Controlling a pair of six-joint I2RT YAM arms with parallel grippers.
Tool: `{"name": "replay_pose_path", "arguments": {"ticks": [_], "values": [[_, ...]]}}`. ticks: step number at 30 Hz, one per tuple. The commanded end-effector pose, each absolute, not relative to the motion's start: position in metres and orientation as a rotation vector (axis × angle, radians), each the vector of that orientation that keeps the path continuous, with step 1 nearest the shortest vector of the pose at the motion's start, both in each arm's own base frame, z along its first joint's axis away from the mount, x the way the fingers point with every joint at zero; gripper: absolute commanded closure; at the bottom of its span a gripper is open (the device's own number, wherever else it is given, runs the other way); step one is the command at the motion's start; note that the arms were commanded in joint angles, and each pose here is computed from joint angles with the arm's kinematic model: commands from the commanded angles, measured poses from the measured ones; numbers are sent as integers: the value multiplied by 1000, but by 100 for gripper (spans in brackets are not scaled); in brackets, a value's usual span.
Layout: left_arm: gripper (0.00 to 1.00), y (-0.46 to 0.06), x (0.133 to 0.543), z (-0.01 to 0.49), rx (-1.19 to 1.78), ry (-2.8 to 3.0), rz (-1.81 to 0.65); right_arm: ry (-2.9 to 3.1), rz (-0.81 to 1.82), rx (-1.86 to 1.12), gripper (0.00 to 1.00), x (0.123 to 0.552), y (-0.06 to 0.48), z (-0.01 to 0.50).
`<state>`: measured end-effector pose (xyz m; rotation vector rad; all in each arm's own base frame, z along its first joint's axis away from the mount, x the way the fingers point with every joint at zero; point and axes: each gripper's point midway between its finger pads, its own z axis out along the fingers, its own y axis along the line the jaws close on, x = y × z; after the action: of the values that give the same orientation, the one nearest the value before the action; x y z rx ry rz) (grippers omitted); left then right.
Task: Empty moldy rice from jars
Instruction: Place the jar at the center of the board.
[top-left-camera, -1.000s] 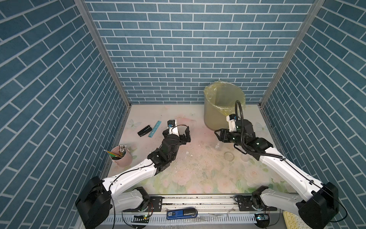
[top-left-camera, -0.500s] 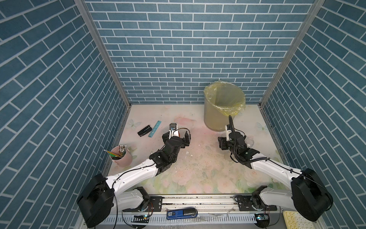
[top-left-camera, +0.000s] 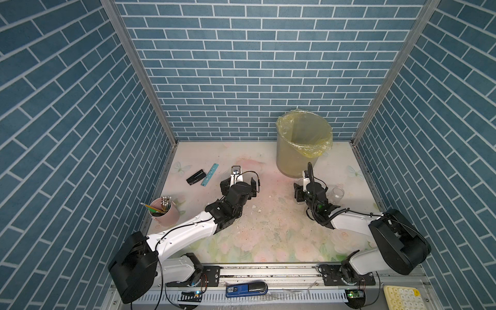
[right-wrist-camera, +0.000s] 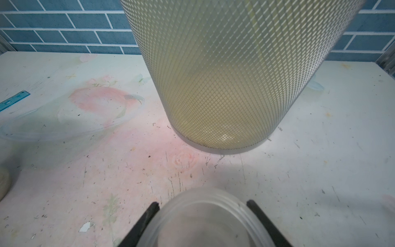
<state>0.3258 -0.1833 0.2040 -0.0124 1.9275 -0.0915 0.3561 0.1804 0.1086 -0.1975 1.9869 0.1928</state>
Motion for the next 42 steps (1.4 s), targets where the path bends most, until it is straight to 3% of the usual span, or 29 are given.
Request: {"name": "replay_pose_path", "arguments": {"ticks": [1, 7, 10, 17, 25, 26, 32, 42], "values": [[0, -170, 325, 213, -40, 1930, 1, 1933, 148, -198, 85, 360, 176, 114], [0, -146, 325, 216, -61, 1945, 207, 1970, 136, -206, 76, 353, 172, 100], [0, -147, 324, 216, -55, 1938, 193, 1988, 134, -203, 69, 350, 170, 96], [0, -146, 316, 227, -102, 1852, 39, 2000, 128, -176, 41, 345, 164, 94], [0, -146, 316, 211, -42, 1920, 122, 1973, 143, -201, 17, 348, 169, 110], [0, -147, 317, 211, -43, 1922, 122, 1971, 146, -199, 2, 348, 169, 111], [0, -143, 316, 219, -84, 1930, 130, 1941, 137, -159, 1, 345, 161, 122], [0, -134, 311, 227, -33, 1956, 208, 1947, 204, -189, 1, 338, 171, 192]]}}
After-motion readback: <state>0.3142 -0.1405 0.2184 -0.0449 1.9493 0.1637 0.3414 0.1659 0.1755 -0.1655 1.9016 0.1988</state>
